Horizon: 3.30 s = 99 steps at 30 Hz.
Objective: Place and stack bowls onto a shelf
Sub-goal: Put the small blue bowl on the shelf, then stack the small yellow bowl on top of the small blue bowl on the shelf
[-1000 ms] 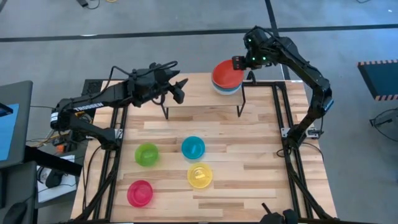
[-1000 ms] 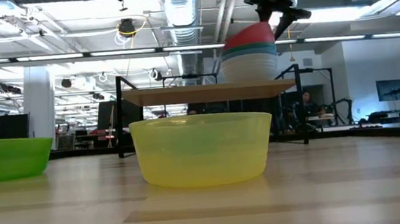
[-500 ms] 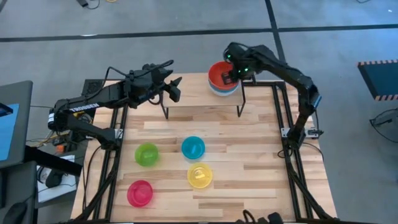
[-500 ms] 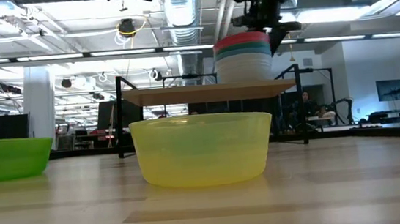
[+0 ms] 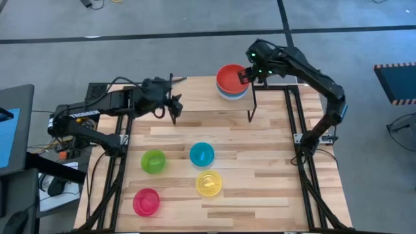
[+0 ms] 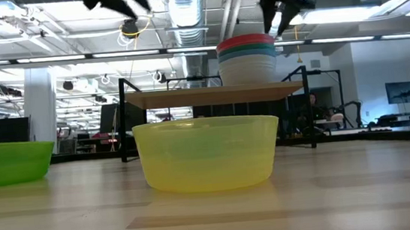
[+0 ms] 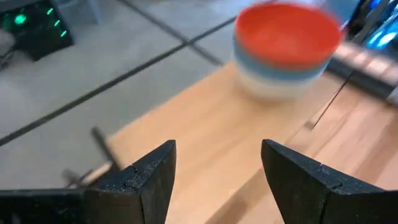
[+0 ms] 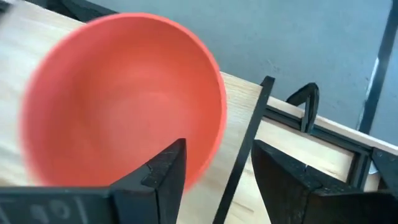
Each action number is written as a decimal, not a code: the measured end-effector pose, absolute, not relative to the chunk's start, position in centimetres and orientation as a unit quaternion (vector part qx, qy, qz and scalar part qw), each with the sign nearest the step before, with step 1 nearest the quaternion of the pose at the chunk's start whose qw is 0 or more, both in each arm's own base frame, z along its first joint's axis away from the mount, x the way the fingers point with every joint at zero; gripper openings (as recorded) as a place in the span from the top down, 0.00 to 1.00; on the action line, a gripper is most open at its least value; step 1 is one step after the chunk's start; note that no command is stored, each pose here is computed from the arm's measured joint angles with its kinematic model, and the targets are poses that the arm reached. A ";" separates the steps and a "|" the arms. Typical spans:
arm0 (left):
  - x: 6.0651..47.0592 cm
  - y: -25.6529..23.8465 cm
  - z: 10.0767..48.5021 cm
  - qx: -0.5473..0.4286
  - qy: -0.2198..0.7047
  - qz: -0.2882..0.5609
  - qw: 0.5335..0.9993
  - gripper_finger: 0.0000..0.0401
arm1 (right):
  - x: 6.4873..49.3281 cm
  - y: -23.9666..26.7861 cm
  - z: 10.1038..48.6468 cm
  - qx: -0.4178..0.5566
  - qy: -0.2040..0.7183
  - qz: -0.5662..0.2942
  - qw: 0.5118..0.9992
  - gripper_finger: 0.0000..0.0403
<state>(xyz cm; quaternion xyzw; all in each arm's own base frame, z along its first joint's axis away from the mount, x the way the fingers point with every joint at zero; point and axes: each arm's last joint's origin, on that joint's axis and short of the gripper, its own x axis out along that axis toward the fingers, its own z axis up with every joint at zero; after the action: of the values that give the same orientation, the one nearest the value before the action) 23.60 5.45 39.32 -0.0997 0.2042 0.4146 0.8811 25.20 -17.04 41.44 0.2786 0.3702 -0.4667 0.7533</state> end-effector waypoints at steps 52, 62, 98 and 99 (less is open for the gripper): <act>33.8 0.0 23.4 -0.237 0.491 0.250 0.800 1.00 | 20.1 6.2 38.8 0.290 0.390 -0.292 0.824 0.55; 30.5 10.7 33.9 -0.170 0.436 0.316 0.826 1.00 | 21.1 7.2 36.1 0.307 0.400 -0.277 0.818 0.55; 25.0 19.9 38.4 -0.227 0.310 0.408 0.828 0.58 | 31.5 7.3 19.3 0.370 0.451 -0.125 0.803 0.55; 24.8 18.8 39.1 -0.223 0.303 0.404 0.834 0.58 | 31.7 7.5 19.2 0.369 0.449 -0.114 0.806 0.55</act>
<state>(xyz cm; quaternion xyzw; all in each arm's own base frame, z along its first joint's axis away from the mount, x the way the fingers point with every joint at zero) 24.80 18.79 39.10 -0.2229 0.3030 0.4042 0.8337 31.75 7.55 19.19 0.3688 0.4488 -0.1144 0.8059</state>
